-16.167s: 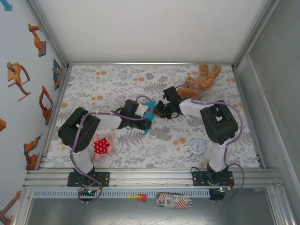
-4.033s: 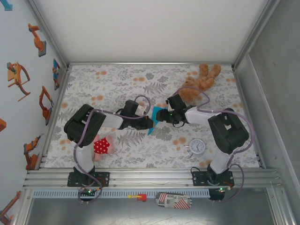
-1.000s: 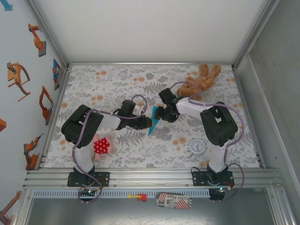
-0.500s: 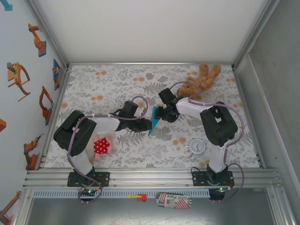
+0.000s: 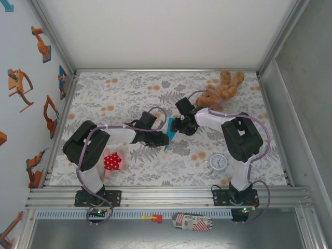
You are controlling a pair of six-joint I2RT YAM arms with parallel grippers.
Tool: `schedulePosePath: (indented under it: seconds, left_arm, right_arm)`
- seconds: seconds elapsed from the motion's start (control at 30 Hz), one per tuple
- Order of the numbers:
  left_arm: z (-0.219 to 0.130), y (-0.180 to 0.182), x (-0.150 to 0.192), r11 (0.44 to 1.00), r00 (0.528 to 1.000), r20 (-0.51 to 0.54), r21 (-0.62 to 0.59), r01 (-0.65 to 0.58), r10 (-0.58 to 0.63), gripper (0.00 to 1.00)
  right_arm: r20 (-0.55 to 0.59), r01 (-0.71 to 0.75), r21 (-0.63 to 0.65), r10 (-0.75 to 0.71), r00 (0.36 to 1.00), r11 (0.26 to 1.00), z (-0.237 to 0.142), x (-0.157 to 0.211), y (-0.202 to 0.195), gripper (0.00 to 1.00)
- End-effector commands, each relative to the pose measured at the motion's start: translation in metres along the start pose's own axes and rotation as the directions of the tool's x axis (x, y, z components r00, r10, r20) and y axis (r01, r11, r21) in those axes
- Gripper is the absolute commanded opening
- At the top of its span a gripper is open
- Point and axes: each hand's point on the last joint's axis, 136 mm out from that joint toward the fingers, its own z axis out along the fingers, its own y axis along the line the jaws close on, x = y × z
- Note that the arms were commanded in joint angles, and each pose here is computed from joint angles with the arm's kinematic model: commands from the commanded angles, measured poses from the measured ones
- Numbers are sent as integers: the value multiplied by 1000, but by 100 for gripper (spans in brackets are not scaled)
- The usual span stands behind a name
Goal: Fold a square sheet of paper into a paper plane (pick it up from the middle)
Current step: Fold the wing for the fifth time at the center of the table.
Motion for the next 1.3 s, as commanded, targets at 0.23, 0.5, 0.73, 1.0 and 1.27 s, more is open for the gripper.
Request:
schedulePosePath:
  seconds: [0.23, 0.5, 0.73, 1.0, 1.27]
  left_arm:
    - [7, 19, 9, 996, 999, -39, -83, 11, -14, 20]
    - [12, 27, 13, 994, 998, -49, -103, 21, -26, 16]
    - [14, 33, 16, 991, 997, -63, -130, 29, -37, 16]
    - [18, 46, 24, 982, 993, -97, -182, 47, -66, 16]
    - [16, 57, 28, 970, 991, -117, -238, 43, -72, 16]
  right_arm:
    - [-126, -31, 171, 53, 991, 985, 53, 37, -50, 62]
    - [-140, -30, 188, 57, 989, 982, 57, 39, -54, 62]
    - [-146, -27, 214, 59, 988, 977, 58, 43, -60, 62]
    - [-163, -27, 250, 69, 984, 968, 64, 47, -68, 61]
    - [-168, -30, 273, 79, 983, 962, 67, 52, -74, 60]
